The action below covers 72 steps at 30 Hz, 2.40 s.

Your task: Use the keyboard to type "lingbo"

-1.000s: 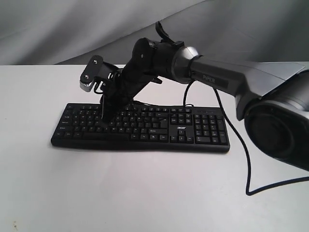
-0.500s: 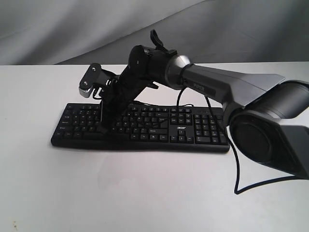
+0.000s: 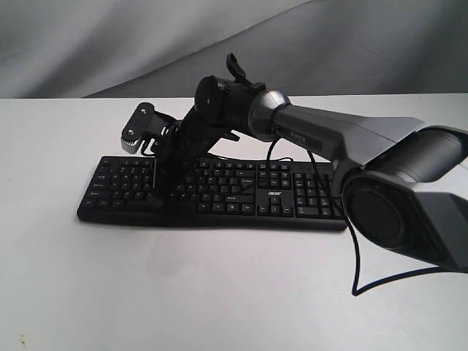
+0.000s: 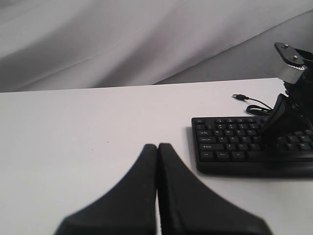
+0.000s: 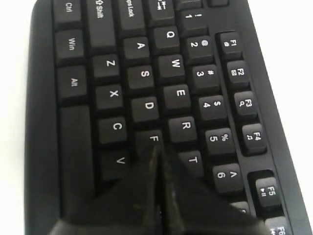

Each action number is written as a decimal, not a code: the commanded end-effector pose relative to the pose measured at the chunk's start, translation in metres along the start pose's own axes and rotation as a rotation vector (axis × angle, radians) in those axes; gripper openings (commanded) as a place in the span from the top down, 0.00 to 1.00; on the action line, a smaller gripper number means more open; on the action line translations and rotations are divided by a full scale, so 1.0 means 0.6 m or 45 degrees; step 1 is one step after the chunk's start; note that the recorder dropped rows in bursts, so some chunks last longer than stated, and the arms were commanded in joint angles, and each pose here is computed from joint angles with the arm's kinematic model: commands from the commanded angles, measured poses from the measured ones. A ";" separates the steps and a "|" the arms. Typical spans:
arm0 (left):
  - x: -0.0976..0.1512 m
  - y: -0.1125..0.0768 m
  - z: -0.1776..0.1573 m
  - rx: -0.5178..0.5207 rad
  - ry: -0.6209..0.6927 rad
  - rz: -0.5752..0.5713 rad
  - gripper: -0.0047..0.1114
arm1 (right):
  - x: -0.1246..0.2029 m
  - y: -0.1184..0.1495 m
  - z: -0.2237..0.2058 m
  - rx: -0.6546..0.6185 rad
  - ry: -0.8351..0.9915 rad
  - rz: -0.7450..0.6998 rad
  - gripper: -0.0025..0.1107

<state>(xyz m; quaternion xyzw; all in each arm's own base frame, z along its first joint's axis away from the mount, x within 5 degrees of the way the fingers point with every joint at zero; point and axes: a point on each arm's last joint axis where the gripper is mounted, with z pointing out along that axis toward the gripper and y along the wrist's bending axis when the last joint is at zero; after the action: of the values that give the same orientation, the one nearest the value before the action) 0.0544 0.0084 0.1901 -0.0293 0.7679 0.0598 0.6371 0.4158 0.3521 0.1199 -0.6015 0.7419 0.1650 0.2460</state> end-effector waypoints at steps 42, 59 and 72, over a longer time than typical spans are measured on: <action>0.001 0.000 0.000 0.001 -0.007 -0.007 0.96 | -0.009 0.025 -0.014 -0.097 0.091 -0.026 0.98; 0.001 0.000 0.000 0.001 -0.007 -0.007 0.96 | -0.003 0.017 -0.013 -0.063 0.103 -0.038 0.98; 0.001 0.000 0.000 0.001 -0.007 -0.007 0.96 | -0.004 0.011 -0.013 -0.023 0.090 -0.051 0.98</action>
<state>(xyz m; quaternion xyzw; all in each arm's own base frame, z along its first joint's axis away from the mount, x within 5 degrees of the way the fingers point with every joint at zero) 0.0544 0.0084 0.1901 -0.0293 0.7679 0.0598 0.6371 0.4049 0.3547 0.1248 -0.6241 0.7368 0.1522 0.2111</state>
